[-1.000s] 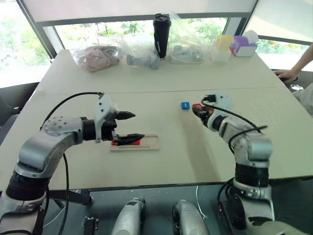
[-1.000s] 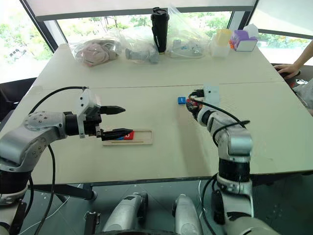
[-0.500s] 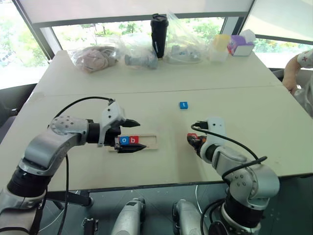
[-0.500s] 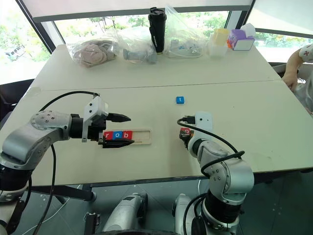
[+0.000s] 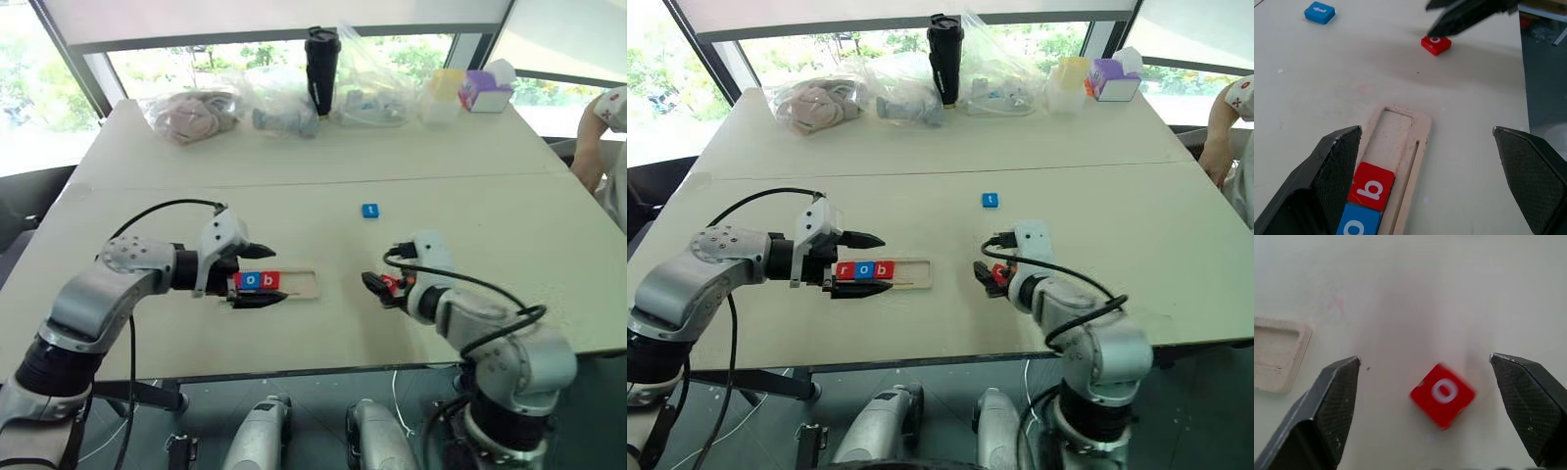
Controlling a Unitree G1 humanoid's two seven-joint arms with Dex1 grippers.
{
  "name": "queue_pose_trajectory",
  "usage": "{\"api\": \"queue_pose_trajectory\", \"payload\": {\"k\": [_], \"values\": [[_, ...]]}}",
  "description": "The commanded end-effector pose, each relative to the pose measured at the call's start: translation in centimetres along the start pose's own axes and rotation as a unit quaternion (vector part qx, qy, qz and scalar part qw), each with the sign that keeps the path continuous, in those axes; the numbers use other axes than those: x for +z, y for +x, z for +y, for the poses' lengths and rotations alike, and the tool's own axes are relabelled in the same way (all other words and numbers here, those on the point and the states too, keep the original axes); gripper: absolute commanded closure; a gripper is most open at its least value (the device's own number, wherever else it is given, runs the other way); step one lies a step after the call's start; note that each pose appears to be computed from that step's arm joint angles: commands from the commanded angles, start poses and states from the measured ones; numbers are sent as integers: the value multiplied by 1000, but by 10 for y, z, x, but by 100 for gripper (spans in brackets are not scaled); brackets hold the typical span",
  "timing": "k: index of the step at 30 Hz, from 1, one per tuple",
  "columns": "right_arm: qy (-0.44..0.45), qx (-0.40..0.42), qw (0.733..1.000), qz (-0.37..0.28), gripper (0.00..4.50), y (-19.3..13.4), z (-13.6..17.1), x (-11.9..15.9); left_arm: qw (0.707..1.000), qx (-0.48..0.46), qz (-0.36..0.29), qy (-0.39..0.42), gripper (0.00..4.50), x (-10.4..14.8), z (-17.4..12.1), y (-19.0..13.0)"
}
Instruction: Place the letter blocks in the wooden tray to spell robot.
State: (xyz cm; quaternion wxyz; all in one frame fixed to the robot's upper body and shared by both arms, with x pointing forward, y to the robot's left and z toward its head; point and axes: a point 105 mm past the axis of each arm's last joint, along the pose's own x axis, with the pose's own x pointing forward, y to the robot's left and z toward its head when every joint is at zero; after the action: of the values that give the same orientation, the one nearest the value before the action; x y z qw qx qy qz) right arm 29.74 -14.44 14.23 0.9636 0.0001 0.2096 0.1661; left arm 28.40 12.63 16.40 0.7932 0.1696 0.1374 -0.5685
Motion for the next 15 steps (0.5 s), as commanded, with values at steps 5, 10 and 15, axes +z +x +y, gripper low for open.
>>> {"api": "queue_pose_trajectory", "payload": {"k": [5,10,15], "values": [[-360,164,919,4,6,-17,-58,7,999,-19,23,41,0,3,-3,-14],[-401,217,889,33,6,-4,-83,-9,998,-22,26,48,0,2,-5,-14],[-407,254,877,10,6,10,-73,-8,999,-9,24,34,0,-1,-10,-16]]}}
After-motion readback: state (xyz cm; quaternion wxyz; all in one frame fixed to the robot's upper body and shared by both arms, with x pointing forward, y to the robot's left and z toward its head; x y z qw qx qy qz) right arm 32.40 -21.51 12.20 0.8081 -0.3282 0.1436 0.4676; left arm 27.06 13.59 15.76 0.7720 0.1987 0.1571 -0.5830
